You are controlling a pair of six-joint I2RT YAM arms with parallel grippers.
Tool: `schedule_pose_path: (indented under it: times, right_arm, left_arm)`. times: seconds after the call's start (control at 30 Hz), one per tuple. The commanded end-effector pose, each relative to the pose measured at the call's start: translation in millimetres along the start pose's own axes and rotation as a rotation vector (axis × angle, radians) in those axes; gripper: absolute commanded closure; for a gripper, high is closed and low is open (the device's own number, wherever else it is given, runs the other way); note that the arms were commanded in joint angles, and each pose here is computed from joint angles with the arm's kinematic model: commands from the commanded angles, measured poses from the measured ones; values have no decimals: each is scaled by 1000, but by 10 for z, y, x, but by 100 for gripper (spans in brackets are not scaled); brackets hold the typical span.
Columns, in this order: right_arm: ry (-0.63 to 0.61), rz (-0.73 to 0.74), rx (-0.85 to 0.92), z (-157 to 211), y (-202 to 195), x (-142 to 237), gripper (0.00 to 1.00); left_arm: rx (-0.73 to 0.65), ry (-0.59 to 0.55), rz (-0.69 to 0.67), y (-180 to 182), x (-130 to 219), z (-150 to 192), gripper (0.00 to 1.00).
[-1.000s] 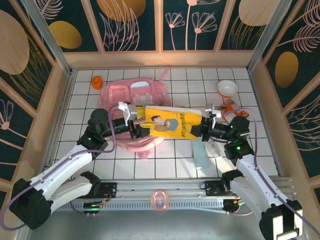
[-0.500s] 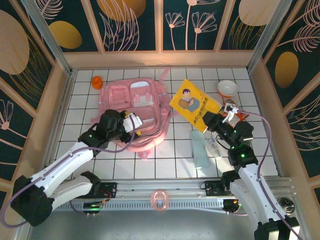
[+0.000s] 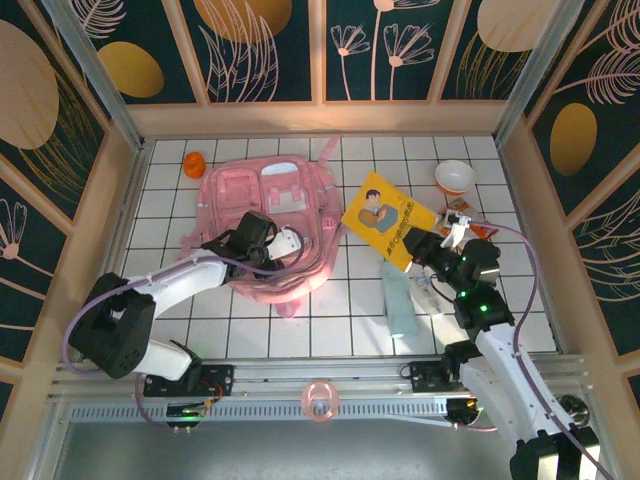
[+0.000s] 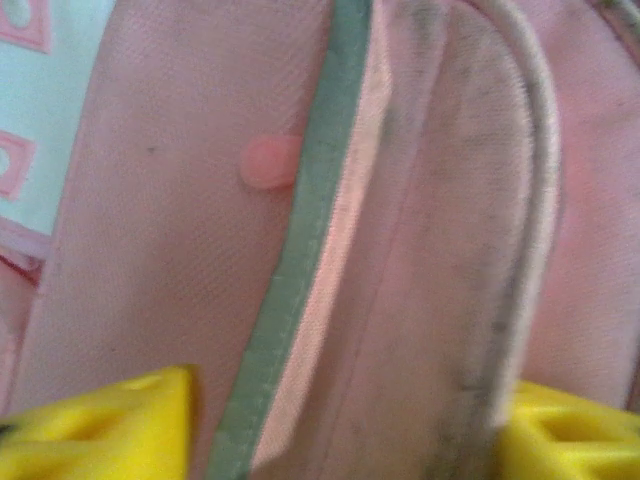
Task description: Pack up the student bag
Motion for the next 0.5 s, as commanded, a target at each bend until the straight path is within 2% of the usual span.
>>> schedule_pose_path:
  times: [0.0,0.1,0.13,0.2,0.27,0.33,0.47]
  right_arm:
    - [-61,-53,39,-164,175,28,100]
    - [-54,15,-2,-132,42,22,100]
    - [-57,47,-24,-127,-19,23,100]
    - [-77,117,-93,-129,-153,39,100]
    - [-87,126,-159,-134,-173,39,100]
    - [-79,95,-237,-128,-121,21,100]
    - [-39,59,-350,-73,37,-21,100]
  left_arm:
    - [57,-62,-90,284,112,-271,66]
    - [123,-228,-61,365,464,-664,96]
    - [148,-290,-54,399,607,-801,100]
    - [209,-415,-56,506,912,-1064,100]
    - [286,-501,-94,661,1137,-1234,100]
    - [346,-551,-118,799,1288,-1372,100]
    - [451,-581,-102,947,1362,-1575,100]
Point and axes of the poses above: each hand's point on the last joint's axis, 136 mm out from that joint toward the fingers, its own x axis back along the fingers, its own y axis along the line the jaws close on, z = x × y, the point moved 1 cm from there along x, back along the fingers, and after that the axes turned 1 degree about x, right-handed, at the moved point
